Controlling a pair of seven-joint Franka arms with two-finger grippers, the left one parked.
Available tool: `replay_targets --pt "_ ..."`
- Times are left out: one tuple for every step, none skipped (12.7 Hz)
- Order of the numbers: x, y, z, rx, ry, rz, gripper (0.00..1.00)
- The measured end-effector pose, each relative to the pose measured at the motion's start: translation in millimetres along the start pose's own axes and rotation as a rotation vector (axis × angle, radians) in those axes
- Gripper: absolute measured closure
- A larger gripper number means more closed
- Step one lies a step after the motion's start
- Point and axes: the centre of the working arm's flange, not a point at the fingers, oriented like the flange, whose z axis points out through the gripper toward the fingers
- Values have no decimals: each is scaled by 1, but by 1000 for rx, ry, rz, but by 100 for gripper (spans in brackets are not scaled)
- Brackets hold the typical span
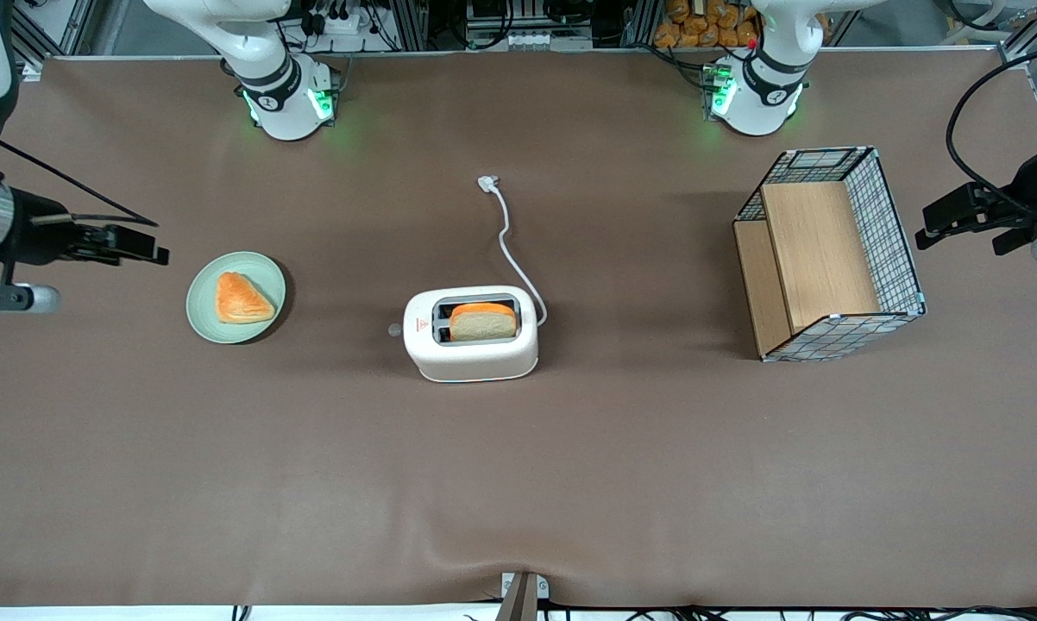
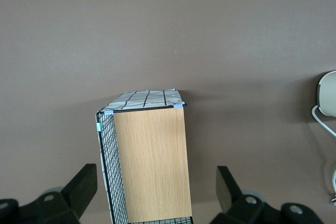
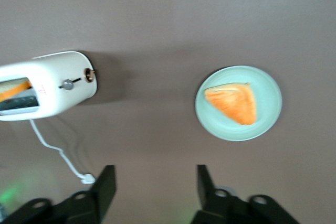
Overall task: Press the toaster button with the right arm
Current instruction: 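Move the right gripper over the plate toward the toaster's lever side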
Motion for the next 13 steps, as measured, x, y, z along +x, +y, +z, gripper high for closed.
replay_targets --pt "5 -4 8 40 -18 15 45" --pt "11 -5 16 69 -29 22 59" --pt "16 -7 23 90 -39 36 72" --pt "20 -10 29 112 -49 65 81" --pt "23 -17 39 130 -55 98 96" --pt "27 -27 53 141 -57 129 99" --pt "29 -37 69 150 -60 149 99" --pt "31 -46 85 169 -66 164 99" --pt "33 -51 101 199 -71 181 96" --pt "36 -54 118 229 -67 198 96" --pt "37 -60 137 244 -53 210 99" --pt "38 -67 157 244 -35 216 99" --pt "36 -73 176 242 -25 224 99"
